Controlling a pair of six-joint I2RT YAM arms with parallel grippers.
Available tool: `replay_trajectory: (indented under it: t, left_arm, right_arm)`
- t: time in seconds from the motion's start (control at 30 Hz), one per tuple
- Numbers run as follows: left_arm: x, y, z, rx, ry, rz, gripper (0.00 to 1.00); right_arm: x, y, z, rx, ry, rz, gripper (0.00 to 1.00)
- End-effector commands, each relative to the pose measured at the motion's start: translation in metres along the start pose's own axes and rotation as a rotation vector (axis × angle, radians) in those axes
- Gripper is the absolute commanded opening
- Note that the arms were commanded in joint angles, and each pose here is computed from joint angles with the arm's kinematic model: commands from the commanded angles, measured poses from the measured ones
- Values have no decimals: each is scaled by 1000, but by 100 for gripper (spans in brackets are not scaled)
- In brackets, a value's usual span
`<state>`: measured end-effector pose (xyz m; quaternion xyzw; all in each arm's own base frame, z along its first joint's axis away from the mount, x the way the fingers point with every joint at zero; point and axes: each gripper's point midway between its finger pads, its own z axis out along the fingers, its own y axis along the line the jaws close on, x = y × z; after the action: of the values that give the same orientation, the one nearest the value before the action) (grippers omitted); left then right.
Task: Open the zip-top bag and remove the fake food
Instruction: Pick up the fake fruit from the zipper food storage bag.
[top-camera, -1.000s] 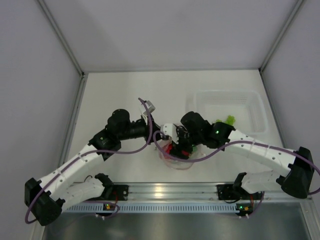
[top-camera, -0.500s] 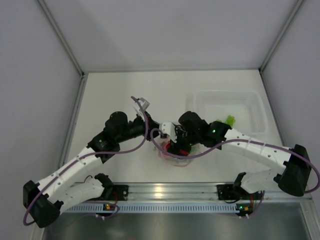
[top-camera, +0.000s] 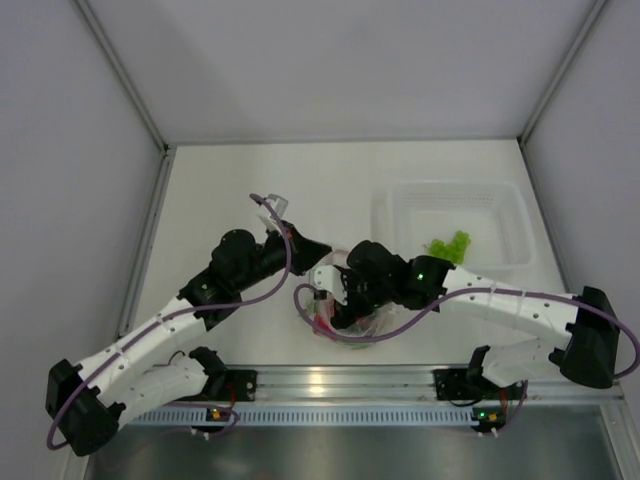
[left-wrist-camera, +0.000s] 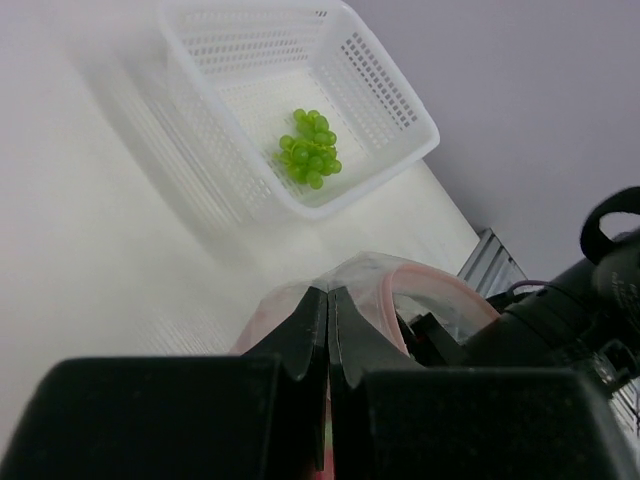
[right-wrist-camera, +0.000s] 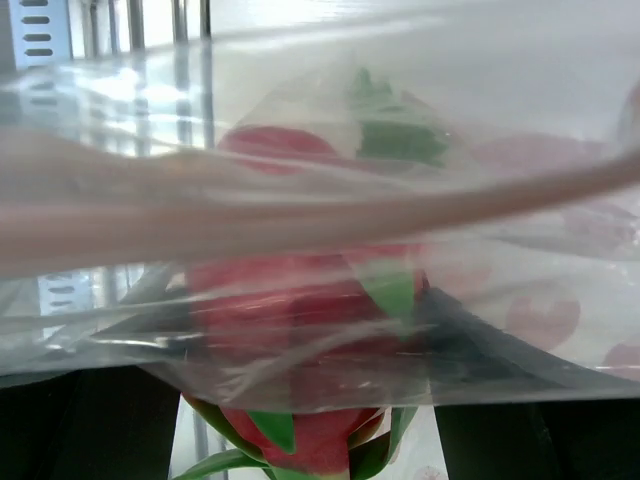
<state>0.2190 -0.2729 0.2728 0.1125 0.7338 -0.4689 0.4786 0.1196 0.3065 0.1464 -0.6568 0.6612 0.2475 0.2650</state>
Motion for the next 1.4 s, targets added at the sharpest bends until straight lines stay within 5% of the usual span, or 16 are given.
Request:
replay_trajectory:
  t: [0.0, 0.37, 0.53, 0.73, 1.2, 1.37]
  left_arm:
    - [-36, -2, 7, -11, -160, -2, 0]
    - [17, 8, 11, 32, 32, 31, 0]
    - [43, -10, 6, 173, 154, 50, 0]
    - [52, -2, -8, 154, 132, 85, 0]
    - [23, 66, -17, -241, -70, 38, 0]
    - [27, 70, -18, -261, -67, 21, 0]
  right_arm:
    - [-30, 16, -15, -14, -126, -102, 0]
    - [-58, -27, -56, 319, -326, -101, 0]
    - [-60, -59, -61, 497, -317, 14, 0]
    - [-70, -87, -90, 678, -425, 184, 0]
    - [-63, -46, -72, 434, -382, 104, 0]
    - [-58, -39, -77, 432, -434, 72, 0]
